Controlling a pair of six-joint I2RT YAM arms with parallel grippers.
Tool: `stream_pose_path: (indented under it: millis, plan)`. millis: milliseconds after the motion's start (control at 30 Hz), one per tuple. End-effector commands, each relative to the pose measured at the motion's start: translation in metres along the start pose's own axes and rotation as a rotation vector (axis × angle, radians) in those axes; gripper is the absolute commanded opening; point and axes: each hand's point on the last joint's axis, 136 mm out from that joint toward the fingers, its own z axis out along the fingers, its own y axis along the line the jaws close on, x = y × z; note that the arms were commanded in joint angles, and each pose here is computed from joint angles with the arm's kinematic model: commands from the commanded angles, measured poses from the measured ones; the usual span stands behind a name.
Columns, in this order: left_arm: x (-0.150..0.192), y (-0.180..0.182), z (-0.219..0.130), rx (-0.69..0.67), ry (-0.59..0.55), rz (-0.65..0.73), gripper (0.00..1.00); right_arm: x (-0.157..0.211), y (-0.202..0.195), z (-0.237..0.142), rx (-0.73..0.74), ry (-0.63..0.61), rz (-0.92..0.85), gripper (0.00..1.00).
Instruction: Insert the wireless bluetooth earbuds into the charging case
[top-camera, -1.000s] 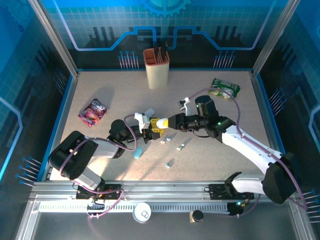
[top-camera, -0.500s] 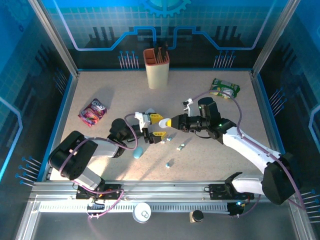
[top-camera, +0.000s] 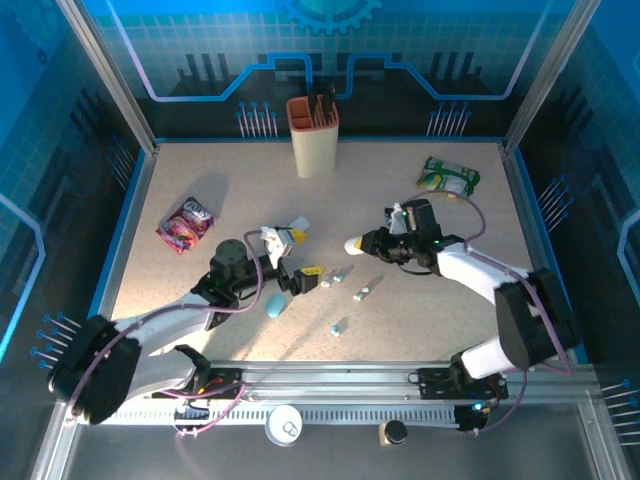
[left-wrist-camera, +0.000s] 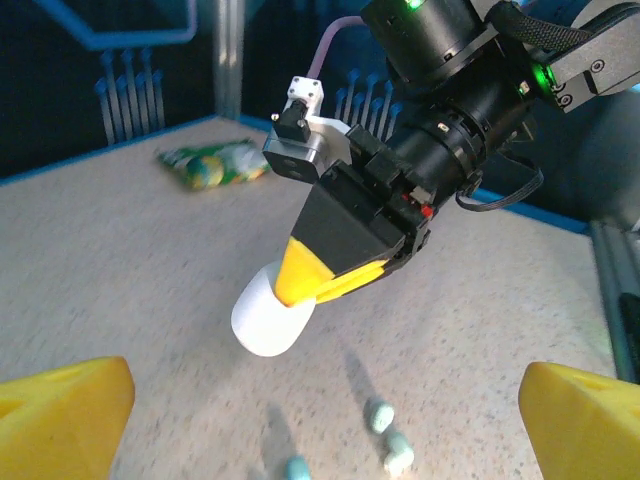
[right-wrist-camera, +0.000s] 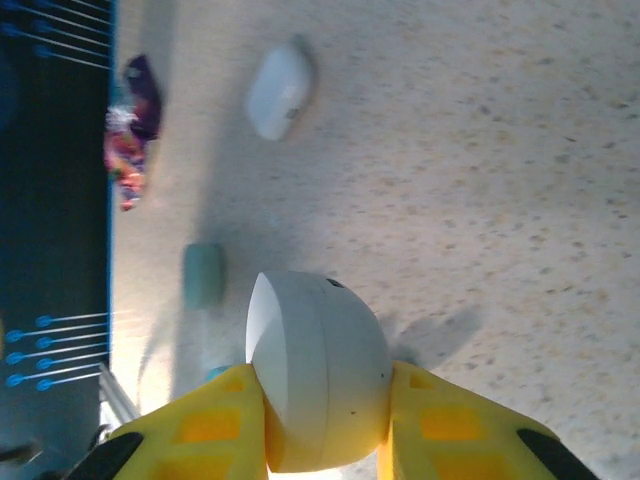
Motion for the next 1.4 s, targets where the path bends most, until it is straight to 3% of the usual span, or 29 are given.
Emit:
stream_pose_path:
  millis: [0,333,633,767,967,1167,1367]
  plan:
    - [0.026,0.020,-0.011,-0.193,0.185,-0.068,0.99,-0.029,-0.002,0.014,-0.015,-0.054,-0.038,0.20]
    - [0.061,0.036,-0.056,-0.536,0.442,-0.222,0.99,-0.023,-0.046,0.057,0.065,0.017,0.016,0.26]
    - [0.094,0.030,-0.083,-0.641,0.627,-0.429,0.99,-0.029,-0.046,0.024,0.171,-0.030,-0.076,0.78]
    - [0.109,0.027,-0.092,-0.677,0.688,-0.500,0.99,-0.029,-0.038,0.003,0.201,-0.053,-0.126,0.91]
    - [0.133,0.017,-0.100,-0.693,0.828,-0.526,0.97,-0.024,-0.025,-0.021,0.202,-0.085,-0.190,0.93]
    - [0.154,0.005,-0.091,-0.653,0.930,-0.551,0.91,-0.018,-0.027,-0.021,0.201,-0.070,-0.192,0.94]
    - [0.170,0.006,-0.084,-0.637,0.994,-0.527,0.77,-0.017,-0.023,-0.018,0.182,-0.063,-0.192,0.93]
